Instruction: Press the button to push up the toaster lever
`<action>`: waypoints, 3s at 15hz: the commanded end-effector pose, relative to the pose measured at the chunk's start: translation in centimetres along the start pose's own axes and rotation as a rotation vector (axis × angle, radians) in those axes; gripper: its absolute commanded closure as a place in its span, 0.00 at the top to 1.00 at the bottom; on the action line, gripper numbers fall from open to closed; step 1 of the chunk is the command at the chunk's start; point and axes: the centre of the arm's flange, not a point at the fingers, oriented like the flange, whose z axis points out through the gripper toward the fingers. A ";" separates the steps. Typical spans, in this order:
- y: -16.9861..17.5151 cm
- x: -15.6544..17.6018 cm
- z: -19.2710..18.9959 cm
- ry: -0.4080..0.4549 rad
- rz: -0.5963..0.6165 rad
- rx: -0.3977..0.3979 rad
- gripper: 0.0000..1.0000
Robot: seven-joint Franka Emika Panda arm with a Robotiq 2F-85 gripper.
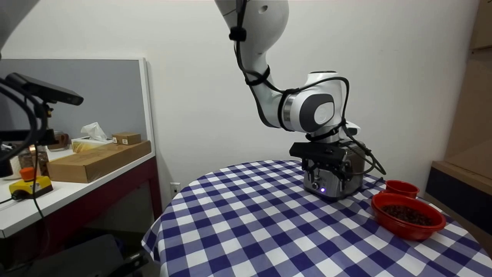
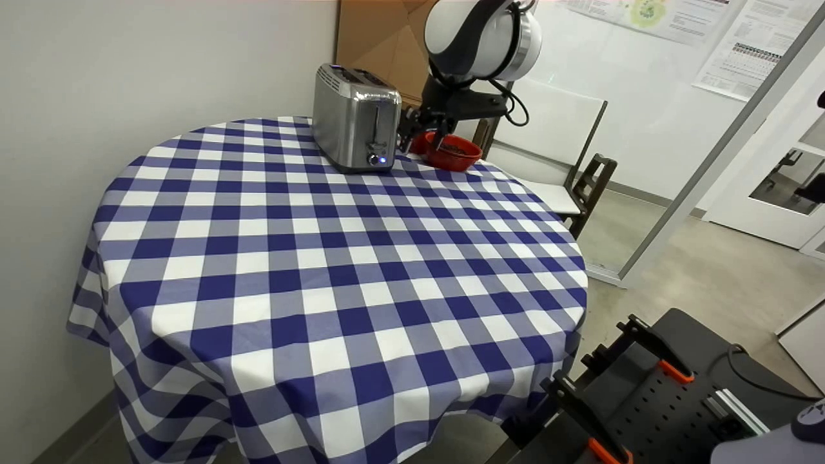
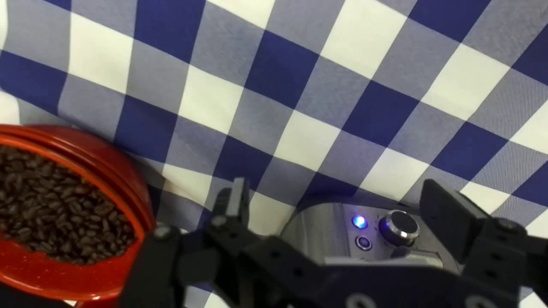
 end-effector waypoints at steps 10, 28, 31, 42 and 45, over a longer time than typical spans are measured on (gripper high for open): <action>1.1 3.5 2.8 0.092 0.031 -0.021 1.00; 1.2 3.2 5.9 0.092 0.039 -0.030 1.00; 1.1 3.0 6.2 0.091 0.038 -0.029 1.00; 0.4 2.9 7.2 0.167 0.027 -0.040 1.00; 0.4 2.9 7.2 0.195 0.024 -0.042 1.00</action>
